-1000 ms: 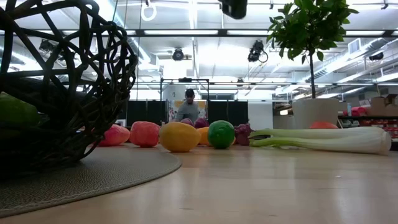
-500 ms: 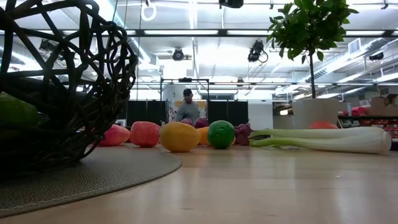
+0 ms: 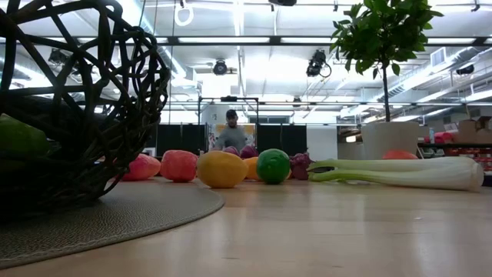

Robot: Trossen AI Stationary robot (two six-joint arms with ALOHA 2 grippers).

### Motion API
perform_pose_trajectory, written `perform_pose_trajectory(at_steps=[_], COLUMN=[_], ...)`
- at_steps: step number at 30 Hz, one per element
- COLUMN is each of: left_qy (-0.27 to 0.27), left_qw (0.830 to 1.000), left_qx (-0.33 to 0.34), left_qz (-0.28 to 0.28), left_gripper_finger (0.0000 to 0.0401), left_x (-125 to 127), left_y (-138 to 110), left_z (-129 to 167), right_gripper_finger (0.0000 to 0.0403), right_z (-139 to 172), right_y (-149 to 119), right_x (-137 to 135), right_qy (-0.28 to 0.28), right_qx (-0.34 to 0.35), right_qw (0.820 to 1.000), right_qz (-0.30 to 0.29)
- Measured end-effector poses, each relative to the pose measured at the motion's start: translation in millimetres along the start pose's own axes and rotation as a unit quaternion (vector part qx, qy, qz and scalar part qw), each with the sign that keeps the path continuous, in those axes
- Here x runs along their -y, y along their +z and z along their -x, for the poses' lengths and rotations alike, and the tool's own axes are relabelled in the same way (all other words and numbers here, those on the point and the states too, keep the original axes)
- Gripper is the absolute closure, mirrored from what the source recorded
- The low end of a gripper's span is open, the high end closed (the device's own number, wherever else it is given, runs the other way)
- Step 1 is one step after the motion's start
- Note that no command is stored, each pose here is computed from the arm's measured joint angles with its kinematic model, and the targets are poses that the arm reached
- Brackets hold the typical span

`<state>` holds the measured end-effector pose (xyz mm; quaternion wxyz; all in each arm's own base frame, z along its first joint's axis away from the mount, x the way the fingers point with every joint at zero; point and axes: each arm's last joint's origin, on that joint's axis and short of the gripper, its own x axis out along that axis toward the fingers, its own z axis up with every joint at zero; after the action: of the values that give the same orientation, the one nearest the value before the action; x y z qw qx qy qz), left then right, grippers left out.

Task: Build produce basket
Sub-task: Put the bottom orange pumpkin into the black basket

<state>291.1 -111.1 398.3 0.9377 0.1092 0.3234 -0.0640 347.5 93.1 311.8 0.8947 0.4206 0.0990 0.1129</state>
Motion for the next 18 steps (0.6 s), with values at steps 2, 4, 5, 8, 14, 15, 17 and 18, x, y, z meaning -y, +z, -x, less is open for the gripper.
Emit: perform_pose_trajectory(at_steps=[2,4,5,8,14,15,17,18], left_qy=[-0.001,-0.001,-0.001,-0.002,-0.002,-0.001,-0.004,-0.003], left_qw=[1.0,1.0,1.0,1.0,1.0,1.0,0.999,0.999], left_qx=[0.001,0.004,0.004,0.005,0.002,-0.002,-0.016,-0.025], left_qz=[0.0,0.001,0.001,0.001,0.025,0.027,0.037,0.045], left_gripper_finger=[0.0026,0.0026,0.0026,0.0028,0.0056,0.0062,0.0071,0.0074], left_x=[0.2,0.1,0.1,0.7,0.9,0.9,1.1,1.1], left_y=[0.1,0.7,0.7,0.8,0.2,-0.6,-3.4,-5.1], left_z=[-0.6,-0.3,-0.3,-0.1,0.3,0.3,0.3,0.8], right_gripper_finger=[0.0048,0.0048,0.0048,0.0048,0.0039,0.0035,0.0028,0.0025], right_z=[0.0,0.0,0.0,0.0,0.0,0.1,0.6,0.9], right_y=[-0.1,-0.1,-0.2,0.1,-1.3,-1.7,-3.5,-4.4], right_x=[0.1,0.2,0.2,0.1,1.2,1.7,4.2,6.3], right_qy=[0.0,-0.001,-0.001,0.0,0.004,0.004,0.002,0.0], right_qx=[0.0,-0.001,-0.001,0.0,-0.02,-0.027,-0.05,-0.064], right_qw=[1.0,1.0,1.0,1.0,1.0,0.999,0.998,0.997], right_qz=[0.001,0.001,0.001,0.001,0.016,0.021,0.03,0.031])
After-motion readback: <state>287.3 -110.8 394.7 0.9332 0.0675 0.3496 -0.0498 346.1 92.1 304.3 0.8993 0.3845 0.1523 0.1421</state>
